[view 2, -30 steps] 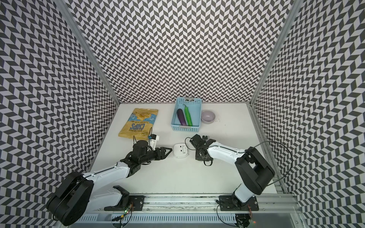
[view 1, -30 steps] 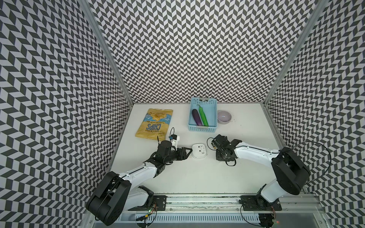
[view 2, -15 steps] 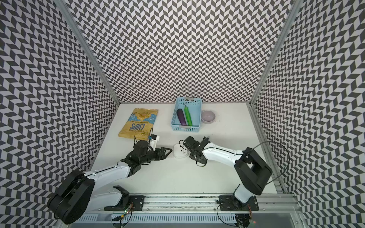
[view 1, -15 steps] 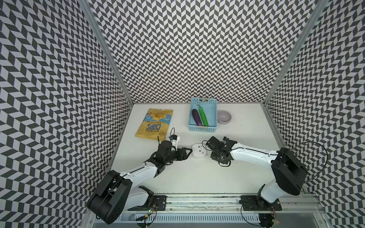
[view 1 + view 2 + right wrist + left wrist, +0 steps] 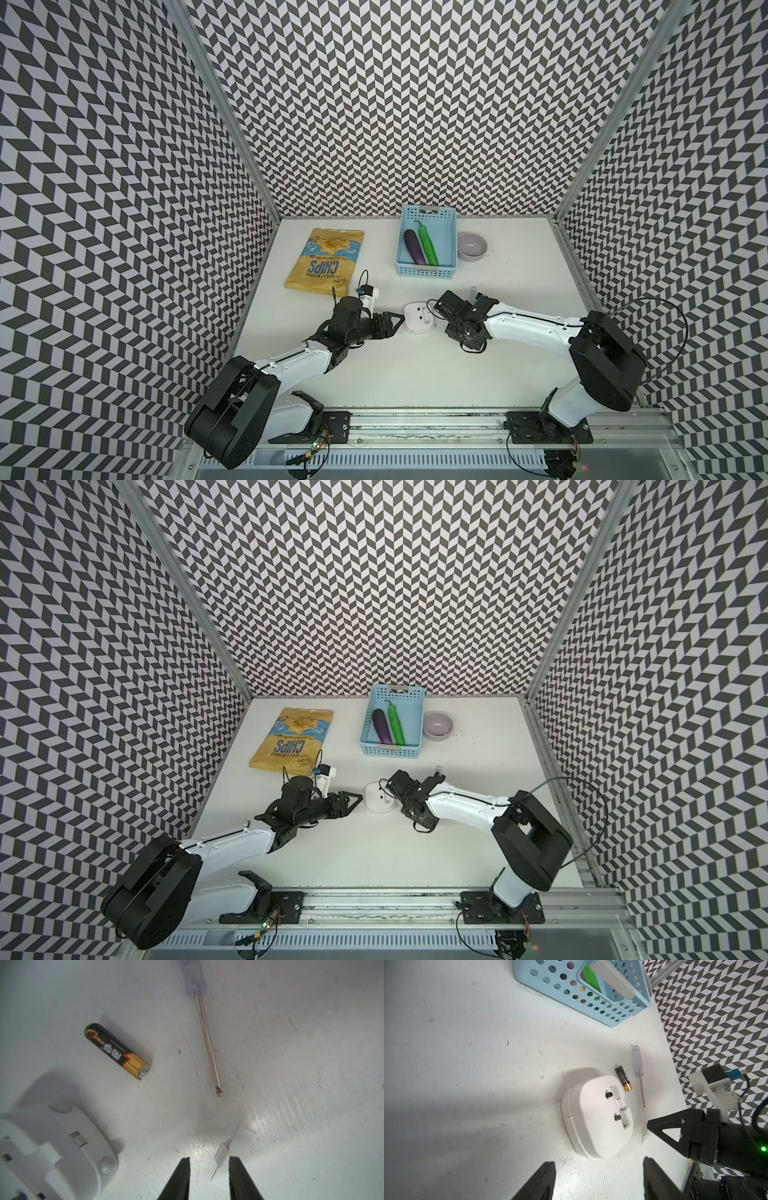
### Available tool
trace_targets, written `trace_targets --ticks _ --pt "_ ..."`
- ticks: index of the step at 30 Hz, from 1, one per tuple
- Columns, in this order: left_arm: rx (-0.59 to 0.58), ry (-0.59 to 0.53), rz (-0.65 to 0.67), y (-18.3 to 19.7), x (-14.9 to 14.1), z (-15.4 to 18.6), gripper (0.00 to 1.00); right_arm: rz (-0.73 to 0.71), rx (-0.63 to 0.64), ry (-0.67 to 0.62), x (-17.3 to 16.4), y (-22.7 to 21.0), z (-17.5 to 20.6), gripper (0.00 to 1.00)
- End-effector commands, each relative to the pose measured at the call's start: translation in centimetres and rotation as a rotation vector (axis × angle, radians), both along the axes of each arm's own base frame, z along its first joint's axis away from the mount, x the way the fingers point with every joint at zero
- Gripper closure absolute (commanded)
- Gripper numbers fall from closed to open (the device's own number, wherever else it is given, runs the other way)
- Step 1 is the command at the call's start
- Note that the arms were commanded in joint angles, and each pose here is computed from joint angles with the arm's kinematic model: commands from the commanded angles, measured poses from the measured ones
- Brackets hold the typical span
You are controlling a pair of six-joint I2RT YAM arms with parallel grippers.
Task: Remove the battery from the alarm
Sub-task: Pick up the cover from the center of the board.
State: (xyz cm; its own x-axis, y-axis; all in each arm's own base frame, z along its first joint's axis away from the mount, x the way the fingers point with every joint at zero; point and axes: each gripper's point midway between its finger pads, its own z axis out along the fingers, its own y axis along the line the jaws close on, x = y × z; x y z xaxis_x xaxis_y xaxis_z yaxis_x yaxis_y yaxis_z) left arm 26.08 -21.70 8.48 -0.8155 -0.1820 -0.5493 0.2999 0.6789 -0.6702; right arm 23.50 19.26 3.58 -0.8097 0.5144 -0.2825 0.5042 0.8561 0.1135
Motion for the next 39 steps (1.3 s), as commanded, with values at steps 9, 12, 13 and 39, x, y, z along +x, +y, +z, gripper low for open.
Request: trace_targets --ticks 9,12,13,39 --pt "0.003 -0.013 -0.017 0.1 -0.3 -0.2 0.34 -0.006 -0.004 0.022 -0.4 0.3 -2.1 0.73" --pt "0.009 -0.015 -0.015 0.2 -0.3 -0.3 0.34 -0.005 -0.001 0.029 -0.7 0.3 -2.4 0.79" --pt "0.010 -0.015 -0.013 0.3 -0.3 -0.2 0.34 -0.006 -0.003 0.032 -0.8 0.2 -2.5 0.81" --pt "-0.270 -0.258 -0.075 -0.6 -1.6 8.3 0.20 0.373 0.490 -0.491 4.0 6.3 12.4 0.98"
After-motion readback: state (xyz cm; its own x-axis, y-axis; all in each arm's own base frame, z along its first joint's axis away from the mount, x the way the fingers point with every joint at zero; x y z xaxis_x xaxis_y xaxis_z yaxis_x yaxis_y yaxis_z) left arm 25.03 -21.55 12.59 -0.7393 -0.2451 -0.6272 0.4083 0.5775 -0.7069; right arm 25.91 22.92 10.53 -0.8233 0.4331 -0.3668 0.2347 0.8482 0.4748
